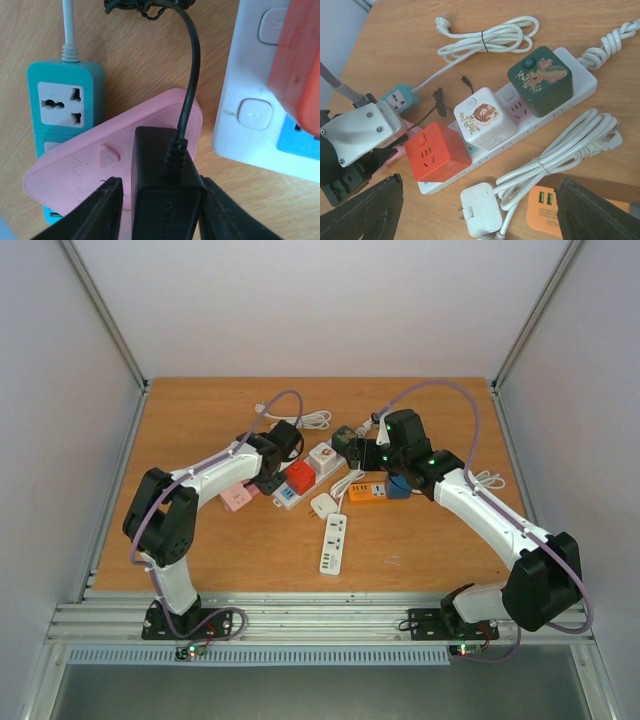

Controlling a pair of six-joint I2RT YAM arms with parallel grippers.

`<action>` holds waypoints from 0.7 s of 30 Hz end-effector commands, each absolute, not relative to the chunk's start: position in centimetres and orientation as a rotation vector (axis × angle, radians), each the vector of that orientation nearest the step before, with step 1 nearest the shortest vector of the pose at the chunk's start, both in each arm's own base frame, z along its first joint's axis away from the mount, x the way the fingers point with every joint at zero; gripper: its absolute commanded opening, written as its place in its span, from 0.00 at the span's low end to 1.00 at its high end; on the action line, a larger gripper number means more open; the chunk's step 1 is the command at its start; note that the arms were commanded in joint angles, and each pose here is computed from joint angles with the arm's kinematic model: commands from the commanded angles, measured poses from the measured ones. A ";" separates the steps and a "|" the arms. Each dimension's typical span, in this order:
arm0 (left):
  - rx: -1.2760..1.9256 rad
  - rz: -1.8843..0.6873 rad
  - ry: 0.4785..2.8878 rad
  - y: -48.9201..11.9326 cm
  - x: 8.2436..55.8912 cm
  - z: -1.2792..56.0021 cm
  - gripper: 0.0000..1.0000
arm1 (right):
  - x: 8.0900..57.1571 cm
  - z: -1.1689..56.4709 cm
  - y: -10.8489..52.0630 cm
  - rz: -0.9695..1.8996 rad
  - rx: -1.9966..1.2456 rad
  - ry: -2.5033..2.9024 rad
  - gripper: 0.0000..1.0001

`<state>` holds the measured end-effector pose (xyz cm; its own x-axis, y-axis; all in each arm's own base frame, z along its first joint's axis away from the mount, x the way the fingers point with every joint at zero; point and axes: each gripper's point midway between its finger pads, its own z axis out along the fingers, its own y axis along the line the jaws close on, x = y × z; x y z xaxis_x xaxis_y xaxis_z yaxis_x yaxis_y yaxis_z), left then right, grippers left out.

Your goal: Insert the plug

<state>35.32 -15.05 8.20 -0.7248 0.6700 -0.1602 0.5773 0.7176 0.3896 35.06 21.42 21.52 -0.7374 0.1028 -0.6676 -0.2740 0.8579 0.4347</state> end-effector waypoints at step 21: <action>1.026 0.695 2.849 -12.3 32.5 0.5 0.00 | 35.4 19.9 21.0 0.642 -0.122 2.332 0.84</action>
